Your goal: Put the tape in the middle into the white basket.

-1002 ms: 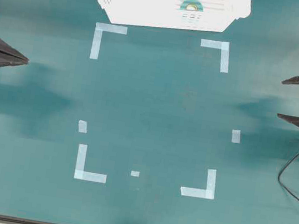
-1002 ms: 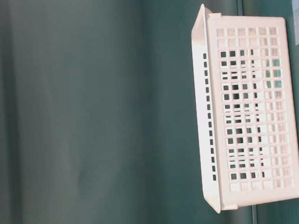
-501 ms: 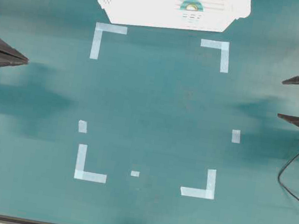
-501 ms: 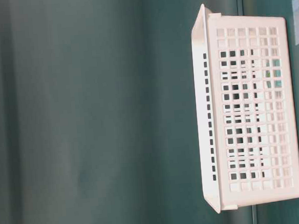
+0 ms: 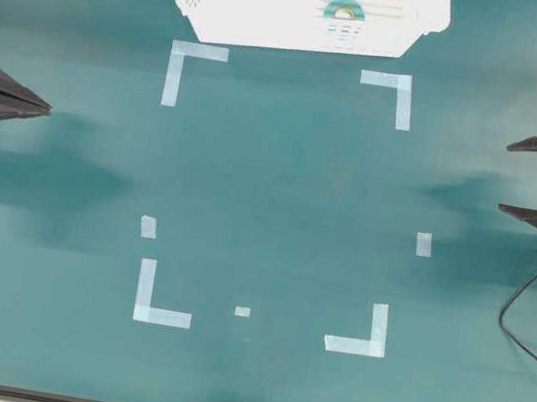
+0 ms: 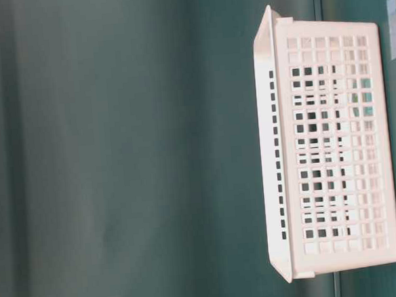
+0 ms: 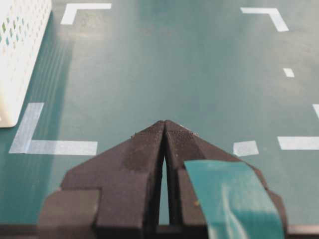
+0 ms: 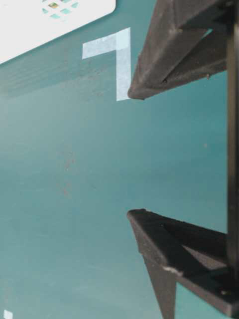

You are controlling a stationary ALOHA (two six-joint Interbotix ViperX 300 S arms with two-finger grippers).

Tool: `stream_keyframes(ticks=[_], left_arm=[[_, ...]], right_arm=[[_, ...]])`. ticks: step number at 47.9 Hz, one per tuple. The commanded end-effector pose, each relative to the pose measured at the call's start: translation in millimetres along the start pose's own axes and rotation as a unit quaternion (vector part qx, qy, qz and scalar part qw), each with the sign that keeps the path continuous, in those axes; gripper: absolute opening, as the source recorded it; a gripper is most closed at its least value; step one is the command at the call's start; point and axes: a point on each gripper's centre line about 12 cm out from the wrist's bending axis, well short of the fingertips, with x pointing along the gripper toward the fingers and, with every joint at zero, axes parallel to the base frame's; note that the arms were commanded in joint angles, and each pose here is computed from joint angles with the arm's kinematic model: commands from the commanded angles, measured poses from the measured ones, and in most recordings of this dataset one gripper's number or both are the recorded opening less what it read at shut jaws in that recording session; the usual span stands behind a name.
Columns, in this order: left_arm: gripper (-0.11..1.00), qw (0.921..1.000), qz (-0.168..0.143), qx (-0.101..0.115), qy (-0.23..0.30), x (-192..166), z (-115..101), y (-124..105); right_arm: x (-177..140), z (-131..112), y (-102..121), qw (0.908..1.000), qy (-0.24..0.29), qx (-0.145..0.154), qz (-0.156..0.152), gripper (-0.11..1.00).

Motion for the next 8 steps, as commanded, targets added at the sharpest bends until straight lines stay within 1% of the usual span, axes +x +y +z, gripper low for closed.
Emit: stream_keyframes(ticks=[1, 8], left_arm=[[-0.11, 1.0, -0.001, 0.0, -0.006, 0.3, 5.1, -0.3], [-0.11, 1.0, -0.001, 0.0, -0.006, 0.3, 5.1, -0.3]], right_arm=[[0.6, 5.6, 0.9, 1.0, -0.008, -0.001, 0.002, 0.98], [0.6, 5.6, 0.9, 1.0, -0.008, -0.002, 0.002, 0.98]])
